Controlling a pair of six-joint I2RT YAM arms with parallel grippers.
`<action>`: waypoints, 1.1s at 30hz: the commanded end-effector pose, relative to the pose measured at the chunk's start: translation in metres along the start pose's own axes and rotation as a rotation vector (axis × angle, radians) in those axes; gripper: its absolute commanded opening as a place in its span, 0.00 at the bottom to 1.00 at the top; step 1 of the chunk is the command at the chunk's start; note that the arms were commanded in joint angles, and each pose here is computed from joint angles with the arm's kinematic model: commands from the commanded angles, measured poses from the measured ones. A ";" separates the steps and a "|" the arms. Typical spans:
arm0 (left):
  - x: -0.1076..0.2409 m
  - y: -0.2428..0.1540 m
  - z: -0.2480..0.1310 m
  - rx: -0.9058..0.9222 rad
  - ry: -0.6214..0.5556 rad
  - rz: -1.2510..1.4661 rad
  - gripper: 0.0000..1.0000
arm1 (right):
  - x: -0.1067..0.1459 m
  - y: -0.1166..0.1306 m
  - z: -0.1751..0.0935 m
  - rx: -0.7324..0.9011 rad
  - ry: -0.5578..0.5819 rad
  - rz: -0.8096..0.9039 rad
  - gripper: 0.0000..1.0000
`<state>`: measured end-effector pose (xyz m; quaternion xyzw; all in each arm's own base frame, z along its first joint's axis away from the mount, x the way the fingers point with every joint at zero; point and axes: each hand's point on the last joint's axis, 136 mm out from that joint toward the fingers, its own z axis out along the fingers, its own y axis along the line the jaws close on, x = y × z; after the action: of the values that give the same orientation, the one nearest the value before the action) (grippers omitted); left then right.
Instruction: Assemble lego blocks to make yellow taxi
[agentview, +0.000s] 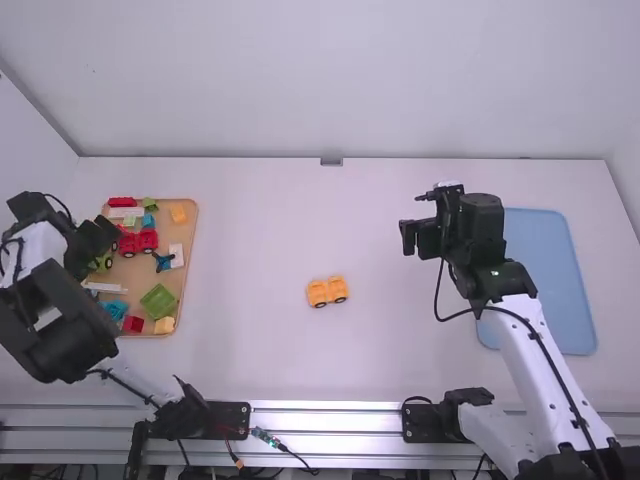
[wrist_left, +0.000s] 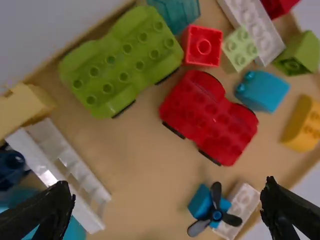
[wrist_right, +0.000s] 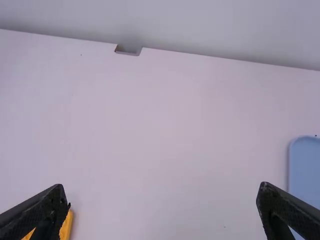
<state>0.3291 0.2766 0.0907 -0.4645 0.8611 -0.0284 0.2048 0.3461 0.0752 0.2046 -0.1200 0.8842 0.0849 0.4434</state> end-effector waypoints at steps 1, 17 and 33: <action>-0.017 0.008 -0.004 -0.081 0.001 0.056 0.99 | -0.019 0.002 -0.009 -0.004 -0.049 -0.008 0.99; -0.034 0.087 -0.017 -0.529 -0.020 0.150 0.99 | -0.026 0.001 -0.010 -0.002 -0.076 -0.020 0.99; -0.031 0.068 0.012 -0.229 0.020 0.510 0.99 | -0.053 0.010 -0.019 -0.006 -0.192 -0.149 0.99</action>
<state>0.3014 0.3418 0.0818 -0.2966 0.9341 0.1261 0.1538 0.3598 0.0799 0.2335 -0.1648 0.8451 0.0627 0.5047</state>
